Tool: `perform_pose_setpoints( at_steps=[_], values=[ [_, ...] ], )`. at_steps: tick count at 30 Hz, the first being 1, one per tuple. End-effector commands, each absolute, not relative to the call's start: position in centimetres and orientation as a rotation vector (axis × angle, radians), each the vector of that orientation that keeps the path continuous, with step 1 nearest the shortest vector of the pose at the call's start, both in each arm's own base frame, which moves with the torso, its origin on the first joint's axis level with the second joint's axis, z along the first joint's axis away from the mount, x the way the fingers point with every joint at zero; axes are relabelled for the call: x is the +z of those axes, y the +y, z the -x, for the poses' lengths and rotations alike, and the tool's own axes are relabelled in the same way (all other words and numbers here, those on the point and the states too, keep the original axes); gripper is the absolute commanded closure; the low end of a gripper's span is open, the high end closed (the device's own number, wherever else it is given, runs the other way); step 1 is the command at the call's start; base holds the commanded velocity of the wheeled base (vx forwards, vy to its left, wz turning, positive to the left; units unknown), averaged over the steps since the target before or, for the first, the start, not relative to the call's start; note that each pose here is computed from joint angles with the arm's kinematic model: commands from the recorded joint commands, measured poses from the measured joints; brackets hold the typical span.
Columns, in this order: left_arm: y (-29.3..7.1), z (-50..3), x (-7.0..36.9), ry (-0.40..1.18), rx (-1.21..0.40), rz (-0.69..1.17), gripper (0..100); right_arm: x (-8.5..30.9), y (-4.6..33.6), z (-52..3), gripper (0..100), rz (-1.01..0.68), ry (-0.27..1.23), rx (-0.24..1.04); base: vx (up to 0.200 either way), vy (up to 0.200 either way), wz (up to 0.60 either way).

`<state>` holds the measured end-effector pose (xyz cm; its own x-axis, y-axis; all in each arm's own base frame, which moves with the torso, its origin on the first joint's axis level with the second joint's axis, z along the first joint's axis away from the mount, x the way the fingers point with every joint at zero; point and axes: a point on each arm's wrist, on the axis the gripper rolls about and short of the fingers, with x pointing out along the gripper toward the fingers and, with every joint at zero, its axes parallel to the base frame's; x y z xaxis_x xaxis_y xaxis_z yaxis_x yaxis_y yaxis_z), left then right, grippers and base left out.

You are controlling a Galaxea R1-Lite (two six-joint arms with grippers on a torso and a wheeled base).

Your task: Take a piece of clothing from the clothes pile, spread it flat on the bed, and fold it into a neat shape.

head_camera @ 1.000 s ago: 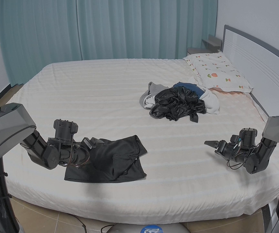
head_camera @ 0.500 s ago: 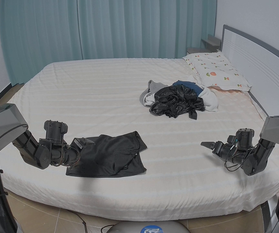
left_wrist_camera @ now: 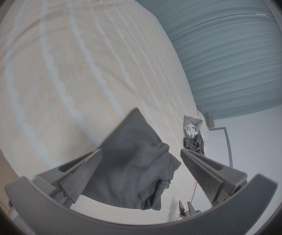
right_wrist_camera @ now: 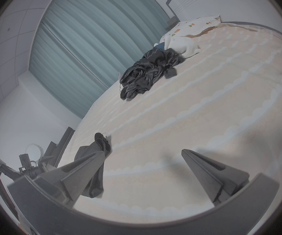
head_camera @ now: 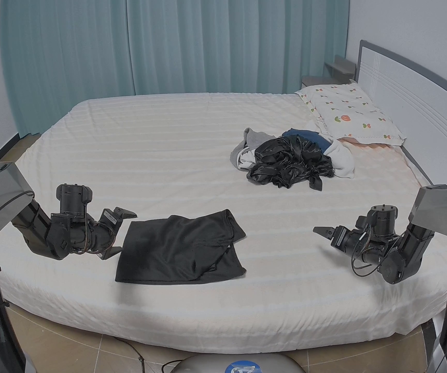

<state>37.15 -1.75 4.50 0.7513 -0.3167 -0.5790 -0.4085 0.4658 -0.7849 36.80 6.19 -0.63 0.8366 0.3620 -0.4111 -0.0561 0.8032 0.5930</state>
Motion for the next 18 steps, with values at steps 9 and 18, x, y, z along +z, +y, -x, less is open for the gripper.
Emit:
perform_pose_setpoints(
  at_steps=[9,18],
  values=[
    [-1.6,-37.7,3.2,0.769,0.077,1.12,0,-0.4,8.2,-36.5,0,-0.57,0.527,0.227,0.0,0.2,0.0],
    [-1.6,-37.8,3.0,0.759,0.07,1.118,0,0.0,9.9,-36.3,0,-0.552,0.519,0.255,0.0,0.2,0.0]
  ],
)
